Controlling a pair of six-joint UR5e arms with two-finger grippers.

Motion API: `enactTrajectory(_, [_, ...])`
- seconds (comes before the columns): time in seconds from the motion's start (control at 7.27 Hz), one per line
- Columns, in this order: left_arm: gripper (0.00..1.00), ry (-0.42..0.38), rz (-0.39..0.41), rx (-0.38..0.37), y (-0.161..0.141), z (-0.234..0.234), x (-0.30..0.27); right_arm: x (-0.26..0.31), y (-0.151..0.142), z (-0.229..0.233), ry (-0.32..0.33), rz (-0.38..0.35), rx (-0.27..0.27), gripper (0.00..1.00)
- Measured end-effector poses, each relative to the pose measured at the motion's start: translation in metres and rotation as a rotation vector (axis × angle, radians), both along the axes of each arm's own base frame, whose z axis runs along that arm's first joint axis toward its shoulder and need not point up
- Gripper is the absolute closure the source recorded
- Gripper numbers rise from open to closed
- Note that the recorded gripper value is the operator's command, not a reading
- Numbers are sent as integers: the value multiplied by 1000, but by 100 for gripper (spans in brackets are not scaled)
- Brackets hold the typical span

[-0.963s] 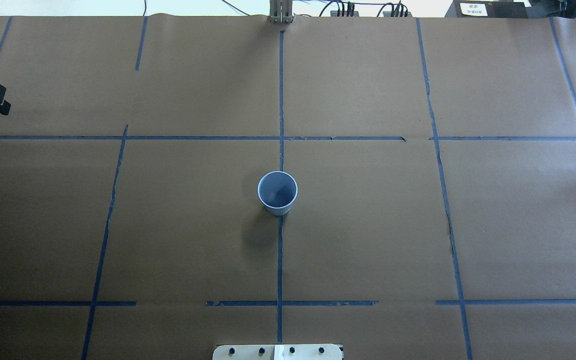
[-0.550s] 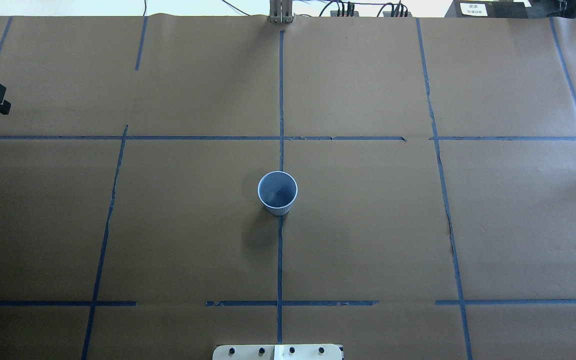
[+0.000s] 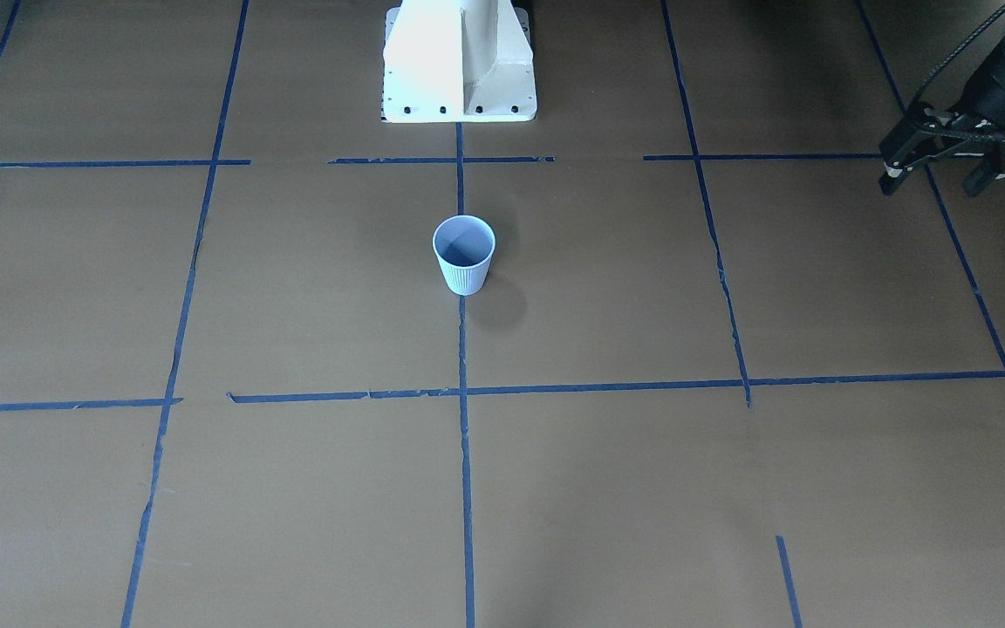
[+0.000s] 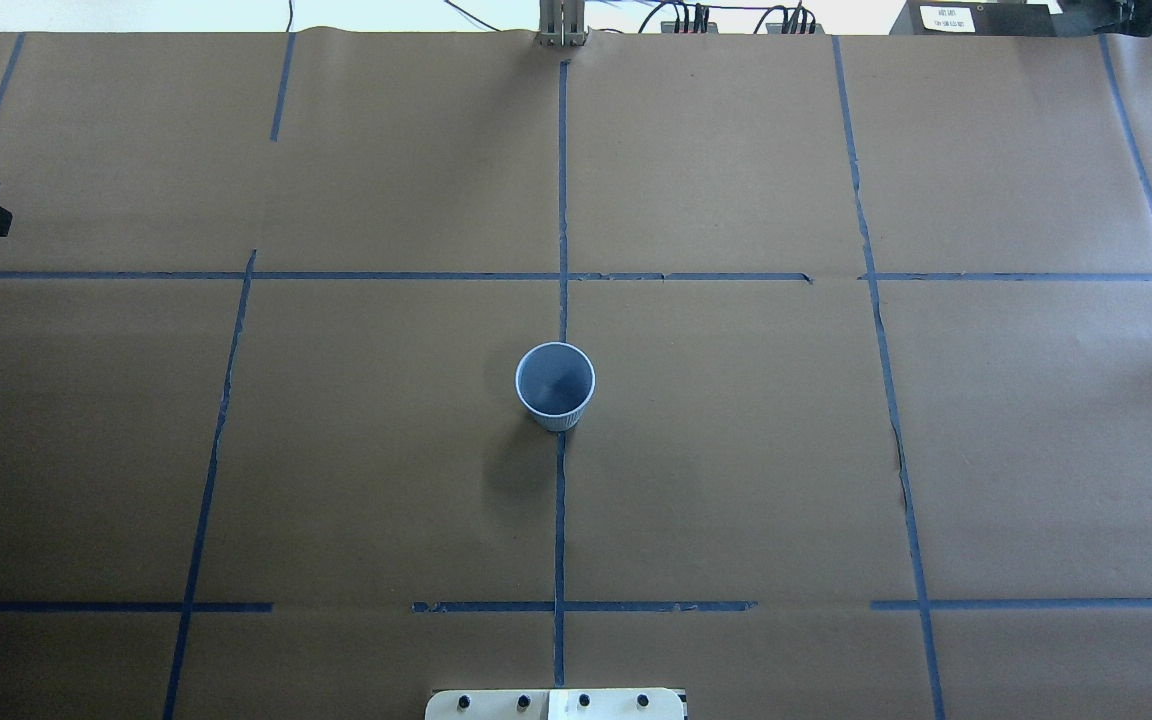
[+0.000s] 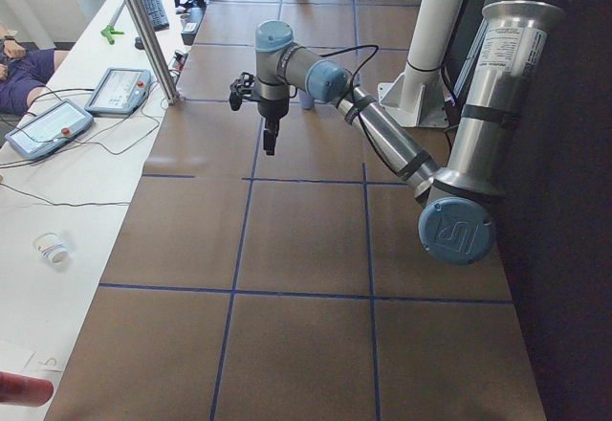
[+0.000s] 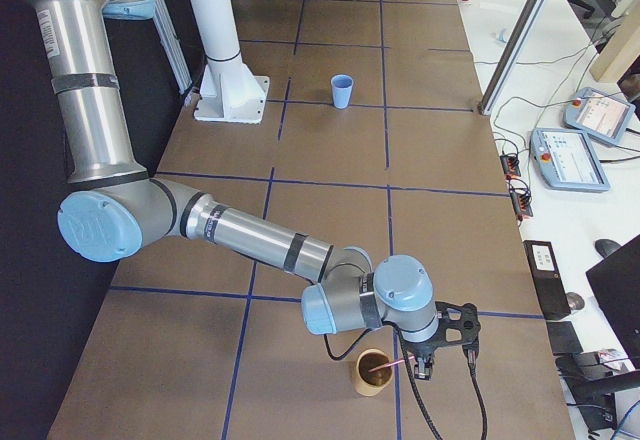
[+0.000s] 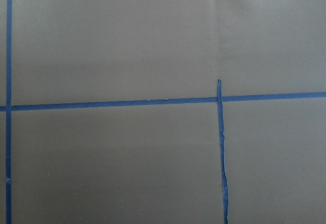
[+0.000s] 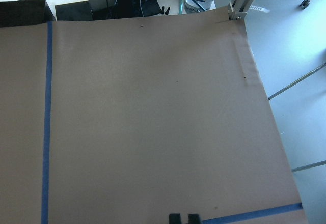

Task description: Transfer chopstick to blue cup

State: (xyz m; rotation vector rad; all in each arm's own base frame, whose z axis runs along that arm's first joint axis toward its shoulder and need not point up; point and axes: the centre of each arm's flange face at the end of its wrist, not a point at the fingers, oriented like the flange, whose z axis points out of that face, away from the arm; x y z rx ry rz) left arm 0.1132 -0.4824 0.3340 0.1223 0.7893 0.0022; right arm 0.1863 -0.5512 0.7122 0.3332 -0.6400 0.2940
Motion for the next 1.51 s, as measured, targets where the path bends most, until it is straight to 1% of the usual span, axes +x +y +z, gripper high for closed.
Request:
enactTrajectory(0.28, [0, 2, -5, -3, 1, -1, 0, 37, 22, -21, 6, 65, 46, 100])
enactTrajectory(0.41, [0, 3, -6, -5, 1, -1, 1, 55, 32, -40, 13, 100, 80, 100])
enactTrajectory(0.69, [0, 2, -6, -7, 1, -1, 1, 86, 43, -95, 42, 158, 170, 100])
enactTrajectory(0.83, [0, 2, -6, -8, 0, 0, 2, 94, 41, -135, 47, 170, 183, 100])
enactTrajectory(0.96, [0, 0, -3, -8, 0, 1, 2, 90, 28, -187, 39, 159, 160, 100])
enactTrajectory(1.1, [0, -2, 0, -9, -1, 3, 2, 61, 7, -268, 29, 108, 113, 100])
enactTrajectory(1.24, [0, -4, 2, -11, -2, 5, 2, 21, -8, -340, 25, 43, 82, 100])
enactTrajectory(1.38, [0, -5, 2, -13, -1, 7, 2, -29, -21, -399, 12, -18, 71, 100])
enactTrajectory(1.51, [0, -6, 2, -15, 0, 8, 1, -98, -31, -448, -28, -58, 59, 100])
